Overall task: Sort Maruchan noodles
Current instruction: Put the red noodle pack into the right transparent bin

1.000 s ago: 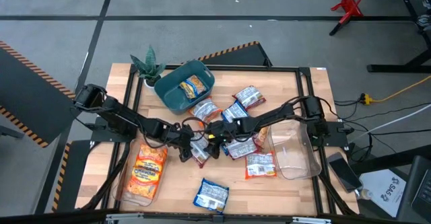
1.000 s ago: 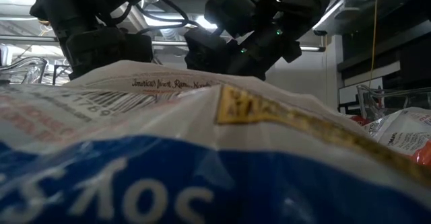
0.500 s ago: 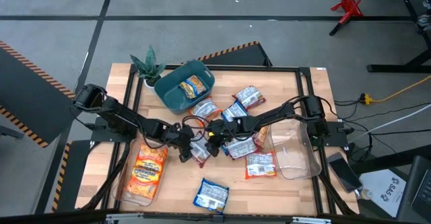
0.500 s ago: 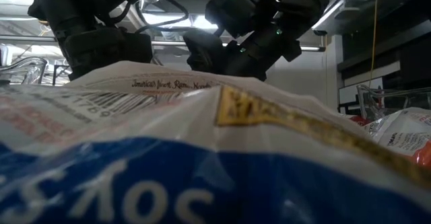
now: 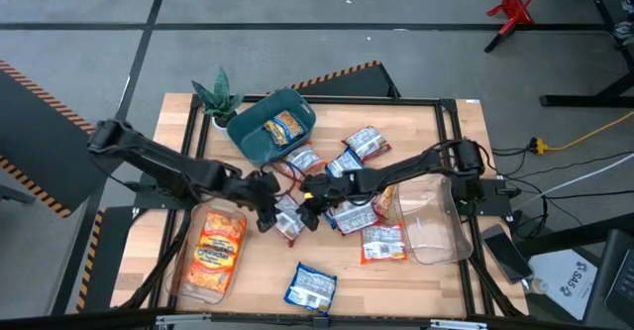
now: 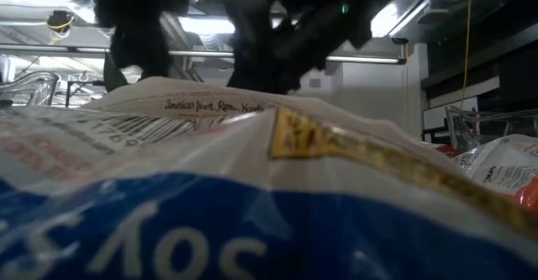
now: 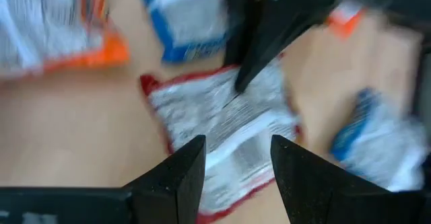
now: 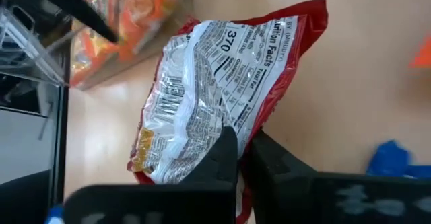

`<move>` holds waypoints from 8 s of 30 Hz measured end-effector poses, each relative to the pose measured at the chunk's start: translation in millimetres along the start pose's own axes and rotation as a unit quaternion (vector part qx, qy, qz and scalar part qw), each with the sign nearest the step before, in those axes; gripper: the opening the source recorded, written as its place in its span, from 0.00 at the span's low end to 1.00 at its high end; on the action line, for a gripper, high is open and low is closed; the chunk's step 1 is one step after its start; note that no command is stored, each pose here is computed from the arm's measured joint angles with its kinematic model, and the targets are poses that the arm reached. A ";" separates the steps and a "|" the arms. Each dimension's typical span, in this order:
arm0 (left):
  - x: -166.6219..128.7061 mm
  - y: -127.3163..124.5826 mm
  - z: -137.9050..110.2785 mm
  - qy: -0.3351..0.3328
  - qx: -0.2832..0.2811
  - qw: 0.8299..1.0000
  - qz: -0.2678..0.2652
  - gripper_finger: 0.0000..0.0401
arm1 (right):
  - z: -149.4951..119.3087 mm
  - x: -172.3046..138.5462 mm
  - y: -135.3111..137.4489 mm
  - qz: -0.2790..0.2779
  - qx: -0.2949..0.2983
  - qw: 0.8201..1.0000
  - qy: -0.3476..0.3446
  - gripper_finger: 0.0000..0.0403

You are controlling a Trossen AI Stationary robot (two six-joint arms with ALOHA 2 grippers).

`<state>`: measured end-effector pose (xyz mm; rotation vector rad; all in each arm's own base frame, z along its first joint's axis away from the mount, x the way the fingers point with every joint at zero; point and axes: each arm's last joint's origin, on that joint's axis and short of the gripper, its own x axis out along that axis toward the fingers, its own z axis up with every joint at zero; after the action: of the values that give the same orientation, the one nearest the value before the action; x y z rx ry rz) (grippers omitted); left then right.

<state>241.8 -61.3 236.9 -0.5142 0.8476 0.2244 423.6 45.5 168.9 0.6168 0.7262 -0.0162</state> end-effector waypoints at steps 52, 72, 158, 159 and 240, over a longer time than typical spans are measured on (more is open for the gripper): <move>-67.8 -20.0 9.5 -0.129 0.016 0.990 -0.052 0.41 | -102.7 -260.3 99.6 -0.368 0.222 0.871 0.240 0.00; -64.1 -29.0 2.8 -0.118 0.030 0.990 -0.064 0.41 | -86.3 -327.4 70.4 -0.285 0.285 0.899 0.171 0.00; 98.5 -46.4 13.4 -0.153 0.249 0.953 -0.078 0.41 | -97.6 -151.2 110.0 -0.207 -0.268 0.939 0.058 0.45; 106.1 -42.3 15.8 -0.157 0.251 0.952 -0.073 0.41 | -100.0 -147.7 108.5 -0.211 -0.282 0.933 0.070 0.45; 2.0 -62.0 28.1 -0.157 0.168 0.937 -0.264 0.41 | -63.1 -245.8 126.9 -0.295 0.025 0.925 0.237 0.20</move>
<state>285.6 -99.8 272.0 -0.3540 0.3990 -0.3245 227.0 136.1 352.4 0.4307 1.3690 -0.4569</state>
